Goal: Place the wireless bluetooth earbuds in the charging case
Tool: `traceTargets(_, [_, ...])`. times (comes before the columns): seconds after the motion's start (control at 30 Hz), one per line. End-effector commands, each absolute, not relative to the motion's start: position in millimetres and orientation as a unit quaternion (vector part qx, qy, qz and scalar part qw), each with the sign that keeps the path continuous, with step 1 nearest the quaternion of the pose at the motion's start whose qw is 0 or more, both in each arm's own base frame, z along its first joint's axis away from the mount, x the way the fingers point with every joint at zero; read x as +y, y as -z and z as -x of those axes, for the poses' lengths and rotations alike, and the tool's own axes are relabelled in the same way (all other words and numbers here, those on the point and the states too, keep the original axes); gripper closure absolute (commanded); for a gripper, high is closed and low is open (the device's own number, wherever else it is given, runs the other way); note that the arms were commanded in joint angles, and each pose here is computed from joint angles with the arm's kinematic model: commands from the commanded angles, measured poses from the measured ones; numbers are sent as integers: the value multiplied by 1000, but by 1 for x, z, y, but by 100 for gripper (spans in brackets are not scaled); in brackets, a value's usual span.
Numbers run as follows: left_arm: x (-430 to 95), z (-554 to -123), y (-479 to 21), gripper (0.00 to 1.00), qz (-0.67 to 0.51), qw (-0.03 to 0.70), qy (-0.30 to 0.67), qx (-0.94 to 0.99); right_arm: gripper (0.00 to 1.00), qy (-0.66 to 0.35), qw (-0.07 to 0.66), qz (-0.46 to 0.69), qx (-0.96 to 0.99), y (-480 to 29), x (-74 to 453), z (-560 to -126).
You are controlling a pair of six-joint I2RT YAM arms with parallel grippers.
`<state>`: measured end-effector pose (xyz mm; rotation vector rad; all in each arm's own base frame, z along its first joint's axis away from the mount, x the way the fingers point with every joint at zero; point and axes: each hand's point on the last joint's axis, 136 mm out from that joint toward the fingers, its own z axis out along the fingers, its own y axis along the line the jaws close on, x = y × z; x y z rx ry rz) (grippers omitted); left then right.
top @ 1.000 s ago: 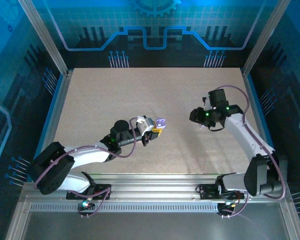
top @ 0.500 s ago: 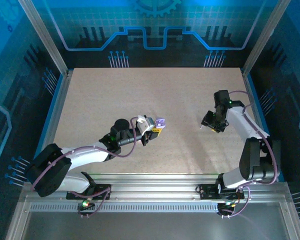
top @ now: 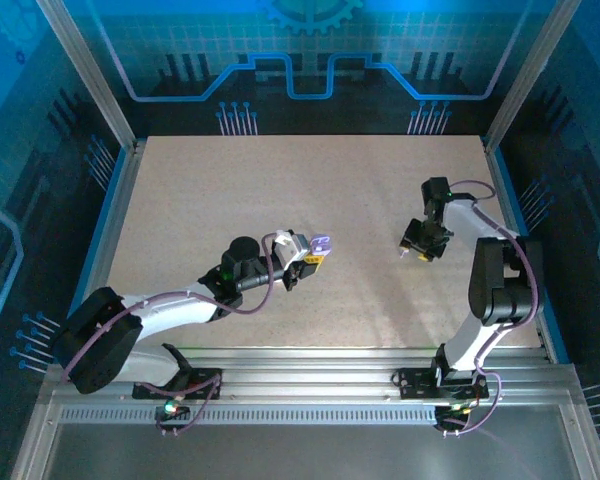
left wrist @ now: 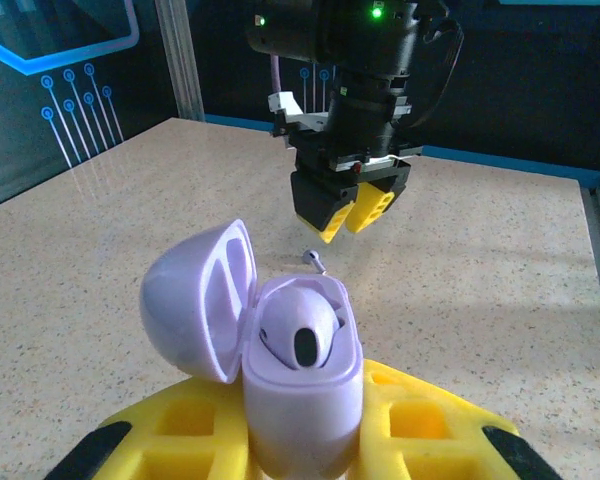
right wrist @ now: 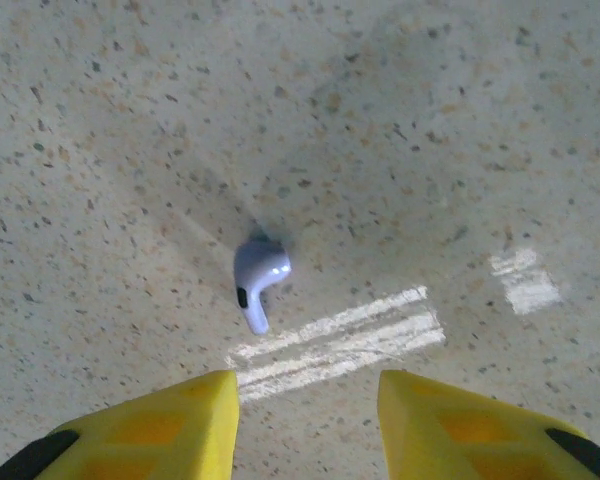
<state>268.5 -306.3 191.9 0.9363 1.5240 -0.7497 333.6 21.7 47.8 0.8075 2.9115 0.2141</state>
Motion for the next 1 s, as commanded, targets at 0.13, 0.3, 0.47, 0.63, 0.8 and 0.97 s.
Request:
traceTargets(0.13, [-310,-276,-203,90,-405,581,301,638,61,-85,50,-268,958,-39,23,-352])
traceTargets(0.3, [-312,-277,-199,90,-404,578,303,641,64,-94,44,-266,958,-33,29,-360])
traceTargets(0.47, [-311,-278,-201,90,-402,581,299,641,66,-90,39,-262,960,-30,31,-366])
traceTargets(0.63, [-308,-280,-201,90,-401,584,291,643,66,-72,27,-258,963,-25,30,-364])
traceTargets(0.8, [-307,-280,-198,90,-403,581,287,647,66,-52,17,-252,966,-24,30,-361])
traceTargets(0.97, [-306,-280,-198,90,-403,581,286,646,66,-40,11,-247,968,-22,30,-358])
